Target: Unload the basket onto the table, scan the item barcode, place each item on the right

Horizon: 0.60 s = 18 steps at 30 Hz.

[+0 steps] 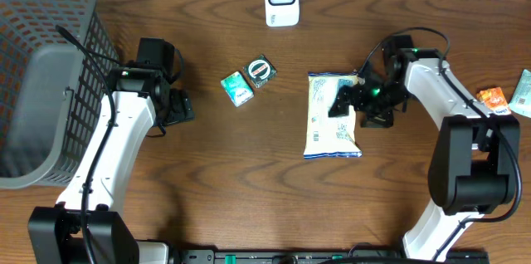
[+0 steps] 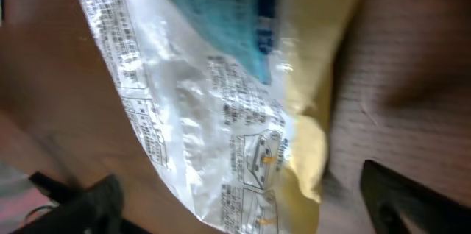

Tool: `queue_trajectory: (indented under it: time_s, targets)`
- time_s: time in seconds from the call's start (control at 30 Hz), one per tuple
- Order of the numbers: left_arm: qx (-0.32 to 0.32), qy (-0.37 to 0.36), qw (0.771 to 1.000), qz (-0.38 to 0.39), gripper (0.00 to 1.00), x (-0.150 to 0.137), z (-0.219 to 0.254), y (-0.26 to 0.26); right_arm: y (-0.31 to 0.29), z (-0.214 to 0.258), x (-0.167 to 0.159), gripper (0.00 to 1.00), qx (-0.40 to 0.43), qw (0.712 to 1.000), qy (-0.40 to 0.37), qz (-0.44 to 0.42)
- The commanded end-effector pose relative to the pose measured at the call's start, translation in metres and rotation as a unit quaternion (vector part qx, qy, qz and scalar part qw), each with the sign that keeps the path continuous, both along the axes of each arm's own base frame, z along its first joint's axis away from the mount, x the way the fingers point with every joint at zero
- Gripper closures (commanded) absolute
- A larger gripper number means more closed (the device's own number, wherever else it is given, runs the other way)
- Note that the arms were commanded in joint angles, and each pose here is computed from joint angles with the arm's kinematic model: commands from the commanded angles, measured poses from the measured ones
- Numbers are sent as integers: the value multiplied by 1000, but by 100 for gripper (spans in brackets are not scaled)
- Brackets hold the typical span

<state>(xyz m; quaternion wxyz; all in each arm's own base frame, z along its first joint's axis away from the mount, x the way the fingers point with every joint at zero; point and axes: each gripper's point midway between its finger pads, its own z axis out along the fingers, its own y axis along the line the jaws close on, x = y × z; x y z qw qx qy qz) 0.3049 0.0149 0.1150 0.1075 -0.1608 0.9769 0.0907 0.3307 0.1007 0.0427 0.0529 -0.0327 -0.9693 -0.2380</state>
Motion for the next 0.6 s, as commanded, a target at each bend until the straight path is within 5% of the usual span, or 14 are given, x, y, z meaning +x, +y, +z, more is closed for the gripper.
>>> queue_trajectory:
  time_s: [0.0,0.13,0.57]
  targets:
    - [9,1,1000,10,2,-2,-1,4,0,-5,2,1,-39,999,-19,21]
    - [9,1,1000,10,2,-2,0,4,-4,-11,14,1,-81,996,-36,-4]
    - [9,1,1000,10,2,-2,-1,4,48,-46,15,1,-27,995,-94,6]
